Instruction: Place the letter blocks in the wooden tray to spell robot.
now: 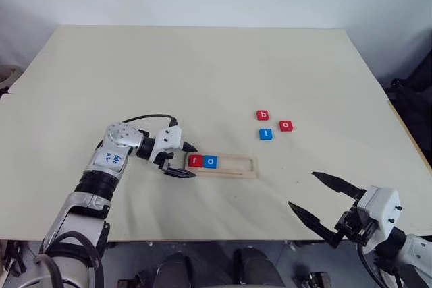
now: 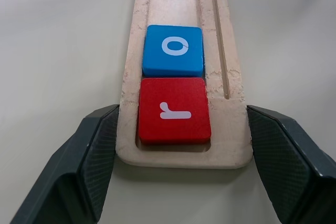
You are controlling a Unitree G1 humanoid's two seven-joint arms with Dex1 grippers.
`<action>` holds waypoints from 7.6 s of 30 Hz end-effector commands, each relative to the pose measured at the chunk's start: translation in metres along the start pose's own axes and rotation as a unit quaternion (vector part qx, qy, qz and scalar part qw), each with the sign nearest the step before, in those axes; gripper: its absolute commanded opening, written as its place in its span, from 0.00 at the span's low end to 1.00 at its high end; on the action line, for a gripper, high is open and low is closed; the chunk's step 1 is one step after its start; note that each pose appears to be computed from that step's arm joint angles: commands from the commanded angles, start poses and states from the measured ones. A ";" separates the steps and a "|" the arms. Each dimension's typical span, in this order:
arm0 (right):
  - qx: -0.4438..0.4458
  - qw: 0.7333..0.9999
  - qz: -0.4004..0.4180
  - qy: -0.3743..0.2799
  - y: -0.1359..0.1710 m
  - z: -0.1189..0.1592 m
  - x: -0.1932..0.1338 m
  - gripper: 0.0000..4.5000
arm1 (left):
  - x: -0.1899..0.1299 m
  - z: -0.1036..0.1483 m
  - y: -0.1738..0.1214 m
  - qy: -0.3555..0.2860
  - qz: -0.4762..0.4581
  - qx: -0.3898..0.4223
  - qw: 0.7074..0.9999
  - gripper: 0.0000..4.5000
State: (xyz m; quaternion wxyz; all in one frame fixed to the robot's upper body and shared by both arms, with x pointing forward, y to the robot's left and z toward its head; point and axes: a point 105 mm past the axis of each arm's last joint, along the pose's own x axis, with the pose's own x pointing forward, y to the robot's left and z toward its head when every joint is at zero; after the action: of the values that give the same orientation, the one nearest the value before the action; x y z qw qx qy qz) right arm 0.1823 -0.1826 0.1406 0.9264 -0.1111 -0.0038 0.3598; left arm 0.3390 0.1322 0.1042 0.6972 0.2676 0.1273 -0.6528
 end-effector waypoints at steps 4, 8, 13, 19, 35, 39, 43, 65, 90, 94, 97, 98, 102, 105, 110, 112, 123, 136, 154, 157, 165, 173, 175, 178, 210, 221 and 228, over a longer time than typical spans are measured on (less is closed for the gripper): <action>-0.022 1.000 -0.004 -0.011 -0.006 0.008 -0.002 1.00 | 0.002 -0.005 -0.001 0.006 0.009 -0.002 1.000 0.75; -0.024 1.000 -0.004 -0.007 -0.008 0.008 -0.003 1.00 | 0.004 -0.004 -0.001 0.004 0.001 -0.012 1.000 0.75; -0.018 1.000 -0.013 -0.001 -0.008 0.004 -0.007 1.00 | -0.005 -0.002 0.000 -0.016 0.022 -0.018 0.999 0.99; -0.015 0.998 -0.058 0.006 -0.019 0.000 -0.018 1.00 | -0.039 0.005 0.003 -0.094 0.073 -0.018 0.993 0.99; -0.042 0.992 -0.115 0.040 -0.074 -0.017 -0.041 1.00 | -0.083 0.014 -0.024 -0.162 0.146 -0.004 0.976 0.99; -0.051 0.993 -0.104 0.022 -0.081 0.001 -0.016 1.00 | -0.078 0.015 -0.032 -0.169 0.139 -0.027 0.975 0.99; -0.022 0.990 -0.129 0.045 -0.100 0.014 0.016 1.00 | -0.075 0.016 -0.036 -0.184 0.148 -0.042 0.971 0.99; 0.085 0.975 -0.192 0.076 -0.125 -0.010 0.105 1.00 | -0.063 0.028 -0.038 -0.213 0.174 -0.052 0.960 0.99; 0.084 0.979 -0.173 0.070 -0.111 0.014 0.127 1.00 | -0.065 0.024 -0.041 -0.204 0.193 -0.053 0.958 0.99; 0.080 0.982 -0.154 0.078 -0.102 0.013 0.135 1.00 | -0.066 0.024 -0.040 -0.204 0.196 -0.052 0.958 0.99; 0.073 0.983 -0.144 0.086 -0.097 0.011 0.136 1.00 | -0.068 0.024 -0.040 -0.203 0.198 -0.051 0.958 0.99; 0.072 0.983 -0.144 0.087 -0.096 0.011 0.136 1.00 | -0.068 0.024 -0.040 -0.202 0.198 -0.051 0.958 0.99; 0.070 0.983 -0.146 0.085 -0.096 0.013 0.134 1.00 | -0.069 0.023 -0.039 -0.201 0.200 -0.051 0.958 0.99; 0.068 0.983 -0.147 0.084 -0.096 0.015 0.133 1.00 | -0.069 0.023 -0.039 -0.201 0.202 -0.051 0.957 0.99; 0.069 0.983 -0.149 0.083 -0.097 0.016 0.133 1.00 | -0.067 0.024 -0.038 -0.205 0.203 -0.051 0.956 0.99; 0.068 0.983 -0.149 0.082 -0.097 0.017 0.134 1.00 | -0.067 0.025 -0.038 -0.206 0.202 -0.050 0.956 0.99; 0.077 0.976 -0.176 0.103 -0.102 0.026 0.171 1.00 | -0.067 0.026 -0.035 -0.206 0.202 -0.048 0.956 0.99; 0.107 0.957 -0.234 0.134 -0.104 0.007 0.234 1.00 | -0.063 0.030 -0.035 -0.210 0.197 -0.046 0.956 0.99; 0.151 0.949 -0.239 0.142 -0.087 -0.001 0.261 0.41 | -0.065 0.030 -0.035 -0.208 0.199 -0.044 0.957 1.00; 0.159 0.958 -0.215 0.103 -0.086 0.019 0.261 0.34 | -0.064 0.030 -0.034 -0.208 0.196 -0.044 0.957 1.00; 0.124 0.978 -0.161 0.050 -0.084 0.066 0.206 0.34 | -0.059 0.031 -0.031 -0.209 0.176 -0.044 0.961 1.00; 0.157 0.951 -0.223 0.144 -0.059 0.013 0.119 0.34 | -0.053 0.033 -0.022 -0.210 0.144 -0.036 0.966 1.00; 0.170 0.941 -0.244 0.162 -0.054 -0.001 0.106 0.34 | -0.052 0.034 -0.020 -0.210 0.134 -0.034 0.968 1.00; 0.174 0.925 -0.284 0.180 -0.053 -0.018 0.097 0.34 | -0.050 0.036 -0.019 -0.209 0.122 -0.031 0.970 1.00; -0.085 0.978 0.141 0.132 -0.088 -0.027 0.007 1.00 | -0.060 0.031 -0.043 -0.198 0.118 -0.046 0.972 1.00; -0.132 0.934 0.265 0.202 -0.105 -0.037 0.075 1.00 | -0.053 0.037 -0.042 -0.208 0.119 -0.048 0.970 1.00; -0.132 0.929 0.274 0.211 -0.114 -0.039 0.108 1.00 | -0.050 0.038 -0.050 -0.210 0.114 -0.055 0.970 1.00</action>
State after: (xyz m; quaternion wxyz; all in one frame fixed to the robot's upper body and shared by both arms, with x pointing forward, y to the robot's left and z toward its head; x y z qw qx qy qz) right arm 0.3398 -0.2002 0.1174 0.7509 -0.2988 0.1777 0.5616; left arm 0.2806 0.1548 0.1425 0.7920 0.0961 0.0007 -0.6029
